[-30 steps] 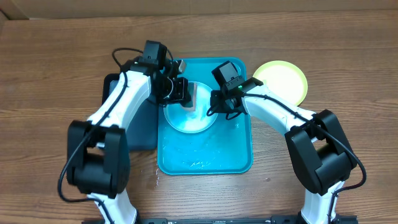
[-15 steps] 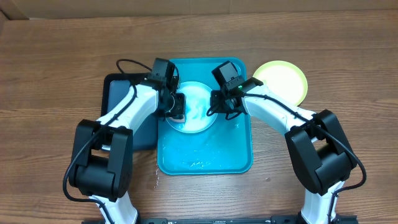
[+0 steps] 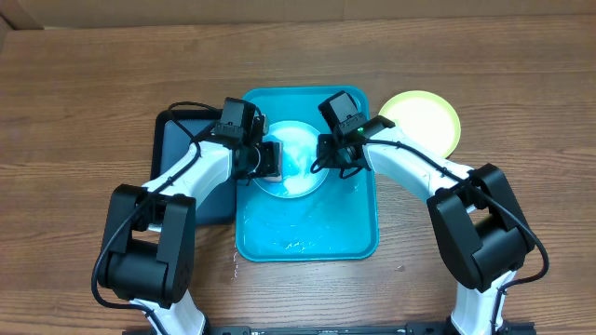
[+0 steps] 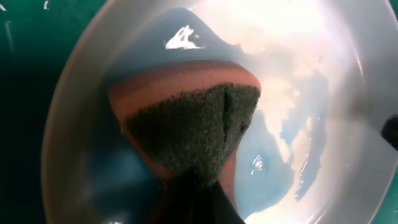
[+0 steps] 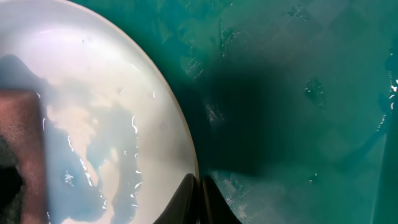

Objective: Clean dirty plates on tray and stack at the side
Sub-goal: 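Keep scrubbing the white plate center with the sponge in the left gripper, then scrub around the white plate's surface with the sponge while right gripper holds, then carry the sponge with the left gripper back to the black tray and release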

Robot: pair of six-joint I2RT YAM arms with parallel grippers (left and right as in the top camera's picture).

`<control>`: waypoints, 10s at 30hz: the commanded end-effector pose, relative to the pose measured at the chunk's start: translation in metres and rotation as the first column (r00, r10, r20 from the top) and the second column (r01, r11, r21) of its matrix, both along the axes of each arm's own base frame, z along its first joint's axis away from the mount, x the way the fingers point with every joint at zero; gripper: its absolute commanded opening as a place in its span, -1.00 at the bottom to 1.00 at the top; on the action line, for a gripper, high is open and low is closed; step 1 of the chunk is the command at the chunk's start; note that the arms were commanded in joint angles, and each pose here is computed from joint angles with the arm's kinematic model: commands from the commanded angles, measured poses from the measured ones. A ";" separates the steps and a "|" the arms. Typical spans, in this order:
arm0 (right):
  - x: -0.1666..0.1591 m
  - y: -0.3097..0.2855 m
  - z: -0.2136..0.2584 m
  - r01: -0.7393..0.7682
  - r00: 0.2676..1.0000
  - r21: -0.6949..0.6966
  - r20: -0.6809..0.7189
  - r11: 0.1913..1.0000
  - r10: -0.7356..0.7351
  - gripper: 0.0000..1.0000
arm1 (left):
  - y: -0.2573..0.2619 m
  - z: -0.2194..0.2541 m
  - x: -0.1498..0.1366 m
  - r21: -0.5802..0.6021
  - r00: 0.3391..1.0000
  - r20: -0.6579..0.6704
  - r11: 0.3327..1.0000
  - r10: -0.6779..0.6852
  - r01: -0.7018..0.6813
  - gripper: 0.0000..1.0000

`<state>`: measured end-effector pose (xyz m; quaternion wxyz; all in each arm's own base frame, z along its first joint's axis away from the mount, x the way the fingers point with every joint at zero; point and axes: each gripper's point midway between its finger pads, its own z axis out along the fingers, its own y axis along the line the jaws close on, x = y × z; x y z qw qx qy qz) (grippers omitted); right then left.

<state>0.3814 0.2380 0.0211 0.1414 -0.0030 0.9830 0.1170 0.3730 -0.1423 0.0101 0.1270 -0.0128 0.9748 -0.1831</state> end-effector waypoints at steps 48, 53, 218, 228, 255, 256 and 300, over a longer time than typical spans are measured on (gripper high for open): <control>-0.003 0.008 -0.001 -0.019 1.000 0.028 -0.010 0.999 0.020 -0.92 | -0.020 0.008 0.056 0.119 0.945 0.326 0.993 -0.037 -0.002 -0.91; -0.003 0.008 -0.001 -0.019 1.000 0.028 -0.011 0.999 0.019 -0.92 | -0.015 -0.005 0.039 0.146 0.968 0.245 0.989 -0.050 0.014 -0.92; -0.022 0.017 -0.004 -0.053 0.996 0.035 -0.071 0.998 0.056 -0.92 | 0.011 -0.013 -0.026 0.166 0.971 -0.239 0.985 -0.012 0.053 -0.92; -0.022 0.017 -0.004 -0.054 0.996 0.037 -0.067 0.998 0.056 -0.92 | -0.043 -0.058 -0.030 -0.071 0.954 -0.274 0.992 -0.122 0.106 -0.92; -0.021 0.017 -0.004 -0.054 0.996 0.038 -0.064 0.998 0.056 -0.92 | 0.076 0.127 0.001 0.109 0.998 -0.017 0.992 0.058 -0.056 -0.92; -0.021 0.018 -0.004 -0.054 0.996 0.038 -0.064 0.998 0.056 -0.92 | 0.085 0.122 -0.006 0.163 0.996 -0.043 0.985 0.073 -0.065 -0.92; -0.017 0.020 -0.002 -0.061 0.997 0.046 -0.046 0.997 0.063 -0.40 | 0.129 0.072 -0.015 0.279 0.979 -0.051 0.944 0.199 -0.178 0.04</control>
